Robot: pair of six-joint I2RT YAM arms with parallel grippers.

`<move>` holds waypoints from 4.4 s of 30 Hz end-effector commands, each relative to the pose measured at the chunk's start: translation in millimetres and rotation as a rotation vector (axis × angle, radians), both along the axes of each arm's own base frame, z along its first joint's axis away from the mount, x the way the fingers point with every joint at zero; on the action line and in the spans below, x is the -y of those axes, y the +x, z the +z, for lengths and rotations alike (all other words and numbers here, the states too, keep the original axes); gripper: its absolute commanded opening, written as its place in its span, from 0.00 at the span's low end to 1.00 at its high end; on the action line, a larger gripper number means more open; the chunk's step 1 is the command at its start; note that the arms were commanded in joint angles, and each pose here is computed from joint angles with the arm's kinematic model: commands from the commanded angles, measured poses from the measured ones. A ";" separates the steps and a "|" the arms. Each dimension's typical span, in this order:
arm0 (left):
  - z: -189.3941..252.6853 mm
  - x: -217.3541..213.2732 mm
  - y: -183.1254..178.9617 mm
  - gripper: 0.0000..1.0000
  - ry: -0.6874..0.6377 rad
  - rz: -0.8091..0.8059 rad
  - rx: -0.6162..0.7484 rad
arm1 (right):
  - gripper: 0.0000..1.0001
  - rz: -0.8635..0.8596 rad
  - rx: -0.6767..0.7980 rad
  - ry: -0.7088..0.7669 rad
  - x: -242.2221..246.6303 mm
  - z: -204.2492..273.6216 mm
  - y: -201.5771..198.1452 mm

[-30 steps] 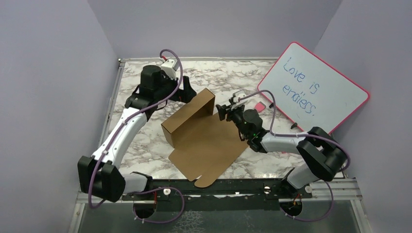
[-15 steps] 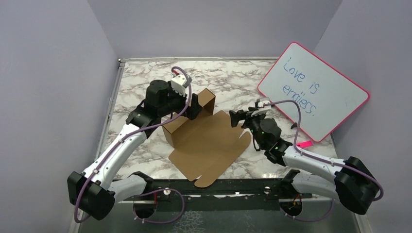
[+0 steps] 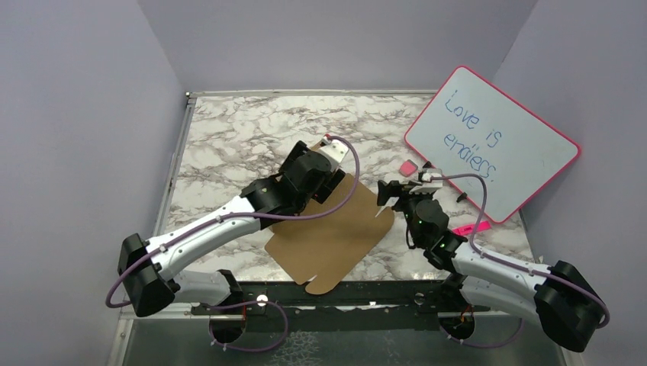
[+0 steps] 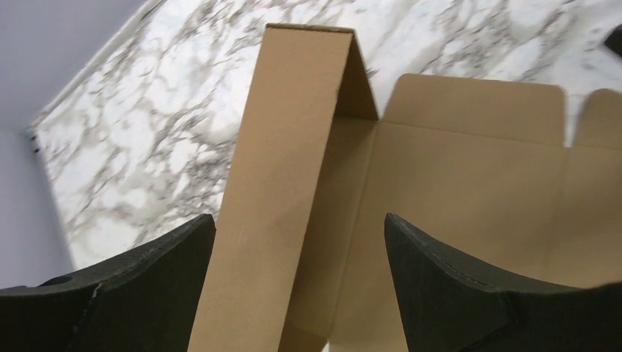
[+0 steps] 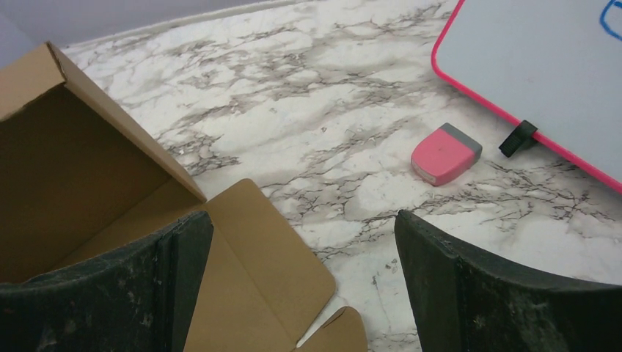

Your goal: Fold the paper box

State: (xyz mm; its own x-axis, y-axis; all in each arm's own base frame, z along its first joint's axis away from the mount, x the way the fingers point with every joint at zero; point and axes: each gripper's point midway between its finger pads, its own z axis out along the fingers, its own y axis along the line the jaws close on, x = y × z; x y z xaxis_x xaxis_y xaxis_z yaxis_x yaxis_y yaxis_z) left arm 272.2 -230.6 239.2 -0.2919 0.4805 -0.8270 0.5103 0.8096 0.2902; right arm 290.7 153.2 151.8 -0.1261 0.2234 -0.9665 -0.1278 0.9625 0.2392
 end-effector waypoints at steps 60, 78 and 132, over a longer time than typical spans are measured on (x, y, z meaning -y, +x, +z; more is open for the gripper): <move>-145.1 -78.3 85.5 0.04 -0.333 0.578 -0.387 | 0.99 0.449 -0.068 -0.151 -65.4 175.2 -26.5; -67.3 -96.0 86.5 0.54 -0.399 0.549 -0.218 | 1.00 0.701 -0.145 -0.196 -136.1 202.3 -25.5; 39.2 -198.6 61.7 0.85 -0.262 0.488 0.172 | 0.01 0.946 0.093 -0.883 -195.9 180.8 48.9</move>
